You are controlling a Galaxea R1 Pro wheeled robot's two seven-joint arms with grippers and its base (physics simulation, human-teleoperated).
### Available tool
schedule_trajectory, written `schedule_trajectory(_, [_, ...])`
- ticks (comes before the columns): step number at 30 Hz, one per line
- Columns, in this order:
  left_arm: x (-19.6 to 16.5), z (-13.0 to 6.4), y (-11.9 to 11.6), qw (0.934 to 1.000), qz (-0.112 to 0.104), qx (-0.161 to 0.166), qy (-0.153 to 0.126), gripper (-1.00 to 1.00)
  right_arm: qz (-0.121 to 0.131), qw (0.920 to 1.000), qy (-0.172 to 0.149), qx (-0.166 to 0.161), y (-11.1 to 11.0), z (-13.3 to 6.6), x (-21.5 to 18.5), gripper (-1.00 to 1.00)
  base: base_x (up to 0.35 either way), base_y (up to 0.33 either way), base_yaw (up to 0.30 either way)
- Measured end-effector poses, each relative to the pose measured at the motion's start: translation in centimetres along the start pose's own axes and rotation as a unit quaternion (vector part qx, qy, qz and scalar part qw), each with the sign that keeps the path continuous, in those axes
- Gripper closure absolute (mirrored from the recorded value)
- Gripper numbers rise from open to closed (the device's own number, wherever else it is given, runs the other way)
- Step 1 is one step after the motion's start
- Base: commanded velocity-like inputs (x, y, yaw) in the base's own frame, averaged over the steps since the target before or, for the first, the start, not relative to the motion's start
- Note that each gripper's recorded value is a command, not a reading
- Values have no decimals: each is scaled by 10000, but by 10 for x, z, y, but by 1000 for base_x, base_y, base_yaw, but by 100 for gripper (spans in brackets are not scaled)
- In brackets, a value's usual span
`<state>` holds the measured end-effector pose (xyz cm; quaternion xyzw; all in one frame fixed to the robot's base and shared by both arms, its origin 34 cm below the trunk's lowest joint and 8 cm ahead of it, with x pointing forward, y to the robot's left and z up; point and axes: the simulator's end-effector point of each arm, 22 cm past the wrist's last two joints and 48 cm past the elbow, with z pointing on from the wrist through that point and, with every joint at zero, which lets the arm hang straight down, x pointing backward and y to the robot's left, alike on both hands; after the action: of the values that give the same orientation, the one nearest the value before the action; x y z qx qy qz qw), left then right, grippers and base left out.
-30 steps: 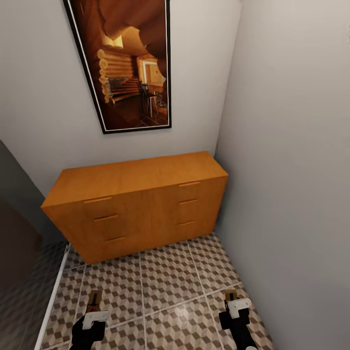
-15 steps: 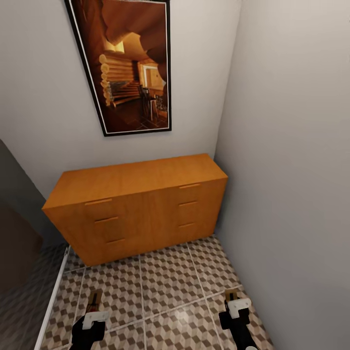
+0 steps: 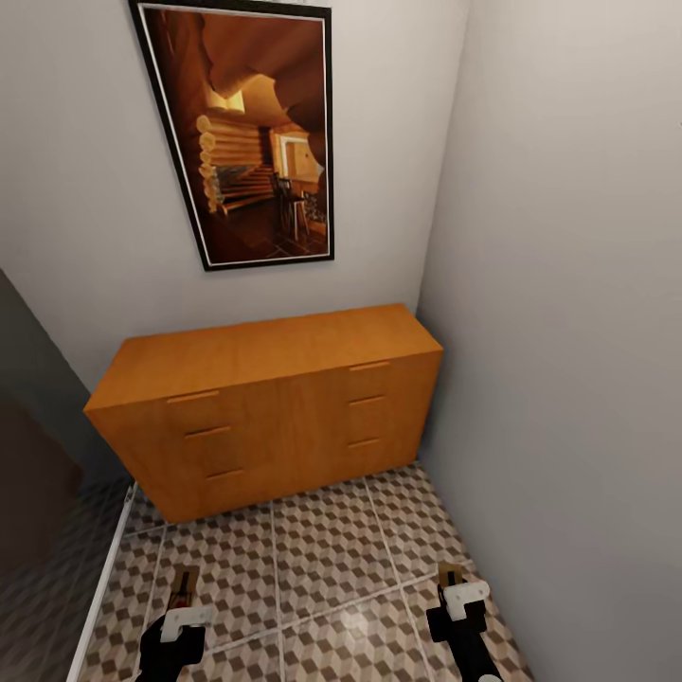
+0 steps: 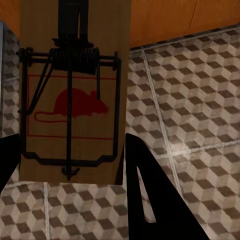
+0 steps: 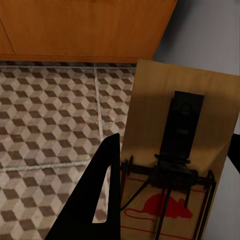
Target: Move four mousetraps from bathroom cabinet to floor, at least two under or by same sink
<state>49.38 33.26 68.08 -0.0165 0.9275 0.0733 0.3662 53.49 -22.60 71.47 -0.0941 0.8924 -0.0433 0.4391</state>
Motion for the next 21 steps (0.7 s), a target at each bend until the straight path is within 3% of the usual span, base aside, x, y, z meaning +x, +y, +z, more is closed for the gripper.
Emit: schedule_trajectory(21, [-11,-1,0,9999,-16,-2,-109,100,0,9999,-109,23,-2,-1,-11,100,0,0,0])
